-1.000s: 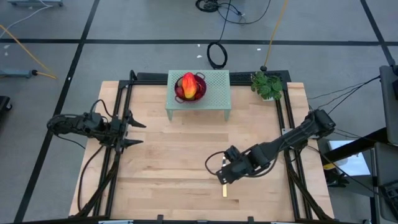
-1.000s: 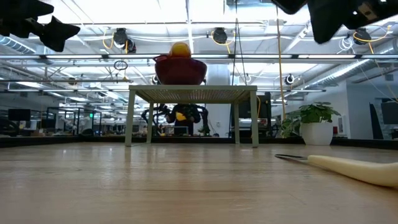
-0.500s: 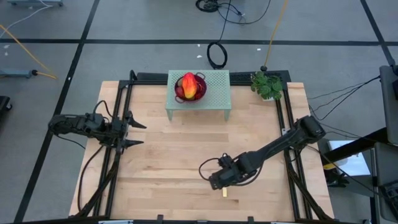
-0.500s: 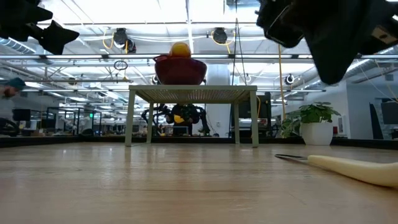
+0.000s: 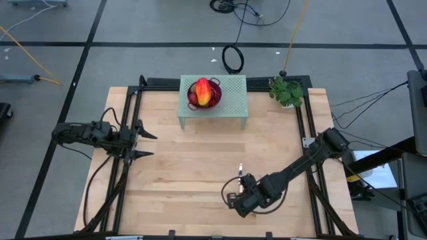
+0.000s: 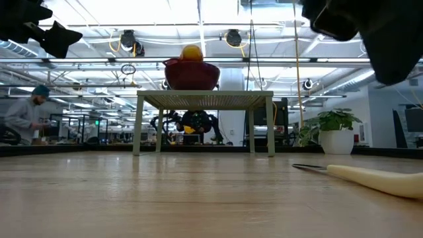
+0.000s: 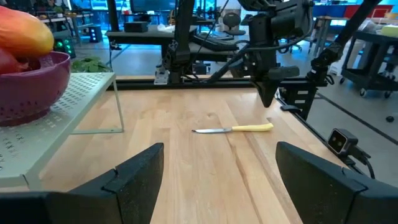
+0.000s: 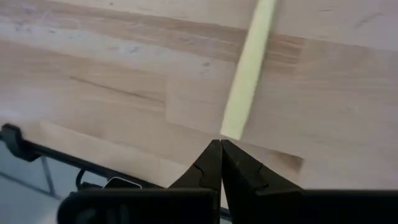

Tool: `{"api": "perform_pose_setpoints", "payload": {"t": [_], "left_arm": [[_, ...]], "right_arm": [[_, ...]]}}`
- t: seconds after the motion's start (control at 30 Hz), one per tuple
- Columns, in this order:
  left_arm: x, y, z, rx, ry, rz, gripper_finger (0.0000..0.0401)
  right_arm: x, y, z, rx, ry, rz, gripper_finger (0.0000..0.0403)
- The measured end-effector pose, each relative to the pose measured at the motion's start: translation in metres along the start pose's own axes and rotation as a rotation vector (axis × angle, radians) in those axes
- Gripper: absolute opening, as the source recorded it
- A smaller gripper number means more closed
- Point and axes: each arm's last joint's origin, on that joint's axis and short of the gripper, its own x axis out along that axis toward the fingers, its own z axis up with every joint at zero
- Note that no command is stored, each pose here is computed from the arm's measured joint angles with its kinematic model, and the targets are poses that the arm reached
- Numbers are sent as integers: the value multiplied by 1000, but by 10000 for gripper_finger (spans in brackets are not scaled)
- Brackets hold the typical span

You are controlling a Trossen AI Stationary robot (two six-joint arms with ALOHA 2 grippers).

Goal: Pick & Place Fruit
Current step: Put the table knife on the shelf

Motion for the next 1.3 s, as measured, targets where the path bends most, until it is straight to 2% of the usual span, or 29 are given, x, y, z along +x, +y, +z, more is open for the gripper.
{"api": "perform_pose_setpoints", "payload": {"t": [0.13, 0.23, 0.5, 0.63, 0.83, 1.07, 1.13, 1.2, 1.3], "left_arm": [[0, 0, 0, 0, -1, -1, 310], [0, 0, 0, 0, -1, 0, 310], [0, 0, 0, 0, 0, -1, 310], [0, 0, 0, 0, 0, -1, 310], [0, 0, 0, 0, 0, -1, 310], [0, 0, 0, 1, 0, 0, 310], [0, 0, 0, 1, 0, 0, 310], [0, 0, 0, 1, 0, 0, 310], [0, 0, 0, 1, -1, 0, 310]], "right_arm": [[-10, 1, -6, 21, -31, -67, 0], [-7, -1, -5, 19, -55, -122, 0], [-2, -3, -4, -20, -63, -135, 0], [-3, -2, -2, -44, -61, -132, 15], [-3, -1, -1, -51, -61, -133, 84], [-3, 0, 1, -17, -64, -130, 214], [-3, 2, 3, -43, -55, -118, 246], [-3, 5, 7, -77, -52, -108, 271], [-3, 7, 16, -89, -64, -124, 287]]}}
